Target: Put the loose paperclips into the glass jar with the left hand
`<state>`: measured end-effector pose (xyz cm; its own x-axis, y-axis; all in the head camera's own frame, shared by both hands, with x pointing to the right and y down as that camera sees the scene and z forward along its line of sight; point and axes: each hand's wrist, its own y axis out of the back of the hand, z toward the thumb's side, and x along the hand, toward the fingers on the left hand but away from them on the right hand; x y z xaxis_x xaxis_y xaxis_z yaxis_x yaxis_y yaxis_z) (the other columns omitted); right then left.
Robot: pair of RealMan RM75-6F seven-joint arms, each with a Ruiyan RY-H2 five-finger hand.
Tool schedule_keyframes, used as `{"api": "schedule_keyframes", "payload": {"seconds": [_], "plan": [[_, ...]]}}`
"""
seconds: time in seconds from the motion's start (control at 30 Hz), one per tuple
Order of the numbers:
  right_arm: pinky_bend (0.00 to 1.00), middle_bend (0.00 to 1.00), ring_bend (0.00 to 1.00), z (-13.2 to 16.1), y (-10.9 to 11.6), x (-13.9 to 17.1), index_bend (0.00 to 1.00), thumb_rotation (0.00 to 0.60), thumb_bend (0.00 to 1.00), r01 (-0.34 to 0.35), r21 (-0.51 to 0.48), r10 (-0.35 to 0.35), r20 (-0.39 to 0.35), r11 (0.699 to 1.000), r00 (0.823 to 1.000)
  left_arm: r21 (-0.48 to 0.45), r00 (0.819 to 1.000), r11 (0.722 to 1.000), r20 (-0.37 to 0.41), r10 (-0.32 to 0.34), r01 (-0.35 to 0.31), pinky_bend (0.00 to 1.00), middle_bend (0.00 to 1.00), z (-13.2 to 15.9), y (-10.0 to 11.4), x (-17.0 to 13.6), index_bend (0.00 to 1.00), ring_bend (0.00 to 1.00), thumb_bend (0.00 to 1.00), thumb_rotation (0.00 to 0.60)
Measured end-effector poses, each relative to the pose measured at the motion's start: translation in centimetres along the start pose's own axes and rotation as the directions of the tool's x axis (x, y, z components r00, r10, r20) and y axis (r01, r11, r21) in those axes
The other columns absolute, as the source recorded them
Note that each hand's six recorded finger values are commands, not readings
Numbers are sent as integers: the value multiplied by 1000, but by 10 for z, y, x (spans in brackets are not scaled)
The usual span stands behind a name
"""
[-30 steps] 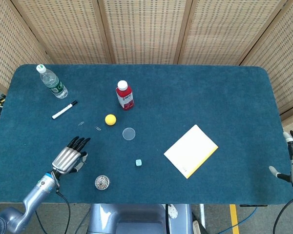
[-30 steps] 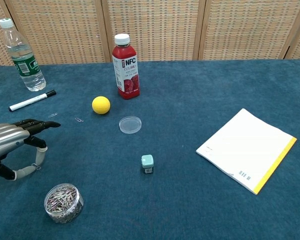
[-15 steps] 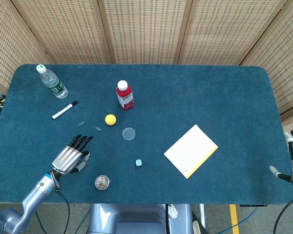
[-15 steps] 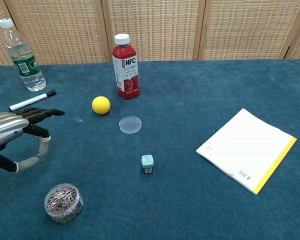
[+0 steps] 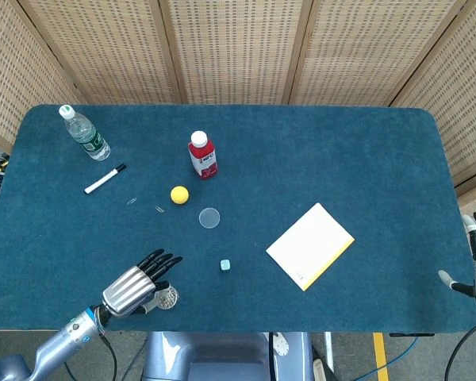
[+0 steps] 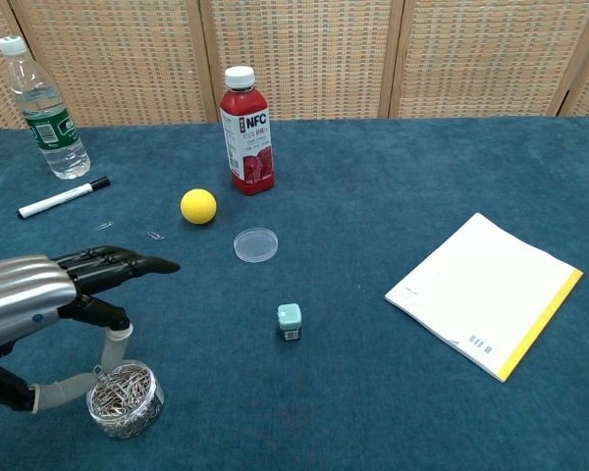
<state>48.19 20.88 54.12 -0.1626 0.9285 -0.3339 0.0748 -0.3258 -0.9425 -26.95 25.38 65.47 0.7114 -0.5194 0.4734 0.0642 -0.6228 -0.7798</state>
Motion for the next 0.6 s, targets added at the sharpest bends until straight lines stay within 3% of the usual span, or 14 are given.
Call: {"api": "schedule_keyframes", "payload": {"seconds": [0.6], "plan": [[0, 0, 0, -1, 0, 0, 0, 600, 0, -1, -4, 1, 3, 1000, 1000, 37, 996, 998, -76, -46, 49, 0, 0, -10, -13, 7, 672, 0, 432, 600]]}}
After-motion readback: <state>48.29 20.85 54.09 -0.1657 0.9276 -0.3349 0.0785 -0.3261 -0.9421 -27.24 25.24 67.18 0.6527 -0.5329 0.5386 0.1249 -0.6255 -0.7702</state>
